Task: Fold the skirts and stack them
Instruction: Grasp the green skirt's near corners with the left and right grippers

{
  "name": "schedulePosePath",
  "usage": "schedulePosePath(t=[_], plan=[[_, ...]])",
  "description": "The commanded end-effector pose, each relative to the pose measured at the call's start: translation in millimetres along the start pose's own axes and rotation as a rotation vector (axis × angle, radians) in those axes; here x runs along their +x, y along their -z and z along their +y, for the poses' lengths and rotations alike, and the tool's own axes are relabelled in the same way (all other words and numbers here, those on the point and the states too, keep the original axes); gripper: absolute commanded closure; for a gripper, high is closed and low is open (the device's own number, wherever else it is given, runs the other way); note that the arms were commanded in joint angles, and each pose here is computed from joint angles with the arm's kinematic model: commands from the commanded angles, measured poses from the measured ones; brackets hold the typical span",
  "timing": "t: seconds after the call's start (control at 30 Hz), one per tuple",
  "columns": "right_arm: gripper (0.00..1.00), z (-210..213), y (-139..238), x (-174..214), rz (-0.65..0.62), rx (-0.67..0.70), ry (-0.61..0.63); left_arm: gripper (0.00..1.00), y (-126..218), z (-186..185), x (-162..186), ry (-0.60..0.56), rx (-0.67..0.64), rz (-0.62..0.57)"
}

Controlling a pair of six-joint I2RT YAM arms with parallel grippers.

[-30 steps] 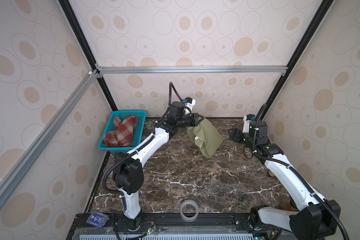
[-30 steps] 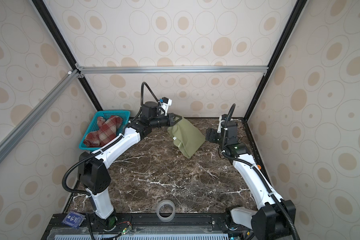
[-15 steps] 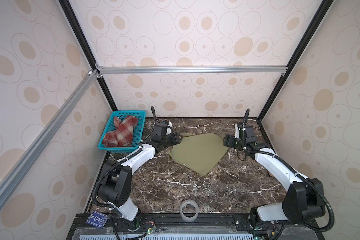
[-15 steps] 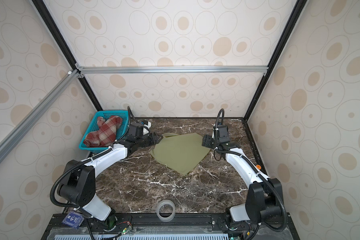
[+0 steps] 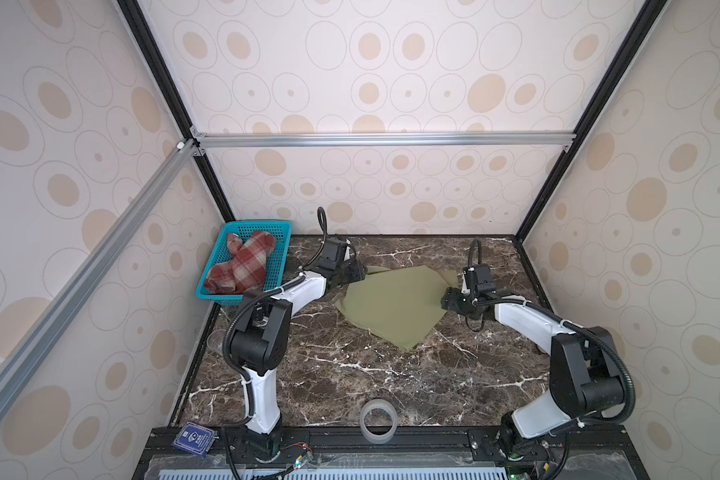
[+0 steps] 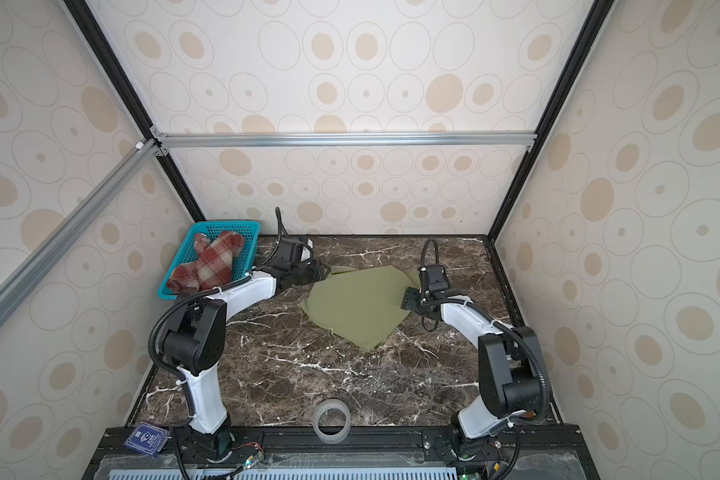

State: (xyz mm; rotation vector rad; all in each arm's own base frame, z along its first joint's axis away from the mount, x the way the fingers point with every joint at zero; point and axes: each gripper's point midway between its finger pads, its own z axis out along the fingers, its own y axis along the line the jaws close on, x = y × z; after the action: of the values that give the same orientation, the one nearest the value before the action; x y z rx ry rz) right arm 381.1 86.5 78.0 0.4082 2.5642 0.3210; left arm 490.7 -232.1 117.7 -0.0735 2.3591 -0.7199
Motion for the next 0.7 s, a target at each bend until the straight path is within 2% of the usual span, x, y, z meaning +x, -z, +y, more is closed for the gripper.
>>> schedulePosePath(t=[0.0, 0.23, 0.33, 0.5, 0.6, 0.67], plan=[[0.31, -5.8, -11.2, 6.7, 0.029, 0.011, -0.048, 0.54, -6.7, -8.7, -14.9, -0.008, 0.035, -0.021], [0.51, -0.9, -33.2, 18.6, 0.094, -0.024, -0.072, 0.55, -16.3, 6.3, 1.6, 0.001, 0.002, 0.009], [0.63, 4.1, -41.3, 23.0, 0.116, -0.057, -0.083, 0.68, -19.3, 12.3, 8.9, 0.002, -0.009, 0.019], [0.71, 7.8, -48.5, 23.1, 0.134, -0.070, -0.097, 0.87, -21.0, 16.9, 15.2, 0.005, -0.010, 0.026], [0.89, 11.6, -46.8, 17.7, 0.125, -0.079, -0.088, 1.00, -21.3, 20.1, 17.0, 0.015, -0.014, 0.026], [1.00, 13.2, -40.9, 10.0, 0.103, -0.074, -0.076, 1.00, -19.0, 22.1, 15.6, 0.022, -0.015, 0.020]])
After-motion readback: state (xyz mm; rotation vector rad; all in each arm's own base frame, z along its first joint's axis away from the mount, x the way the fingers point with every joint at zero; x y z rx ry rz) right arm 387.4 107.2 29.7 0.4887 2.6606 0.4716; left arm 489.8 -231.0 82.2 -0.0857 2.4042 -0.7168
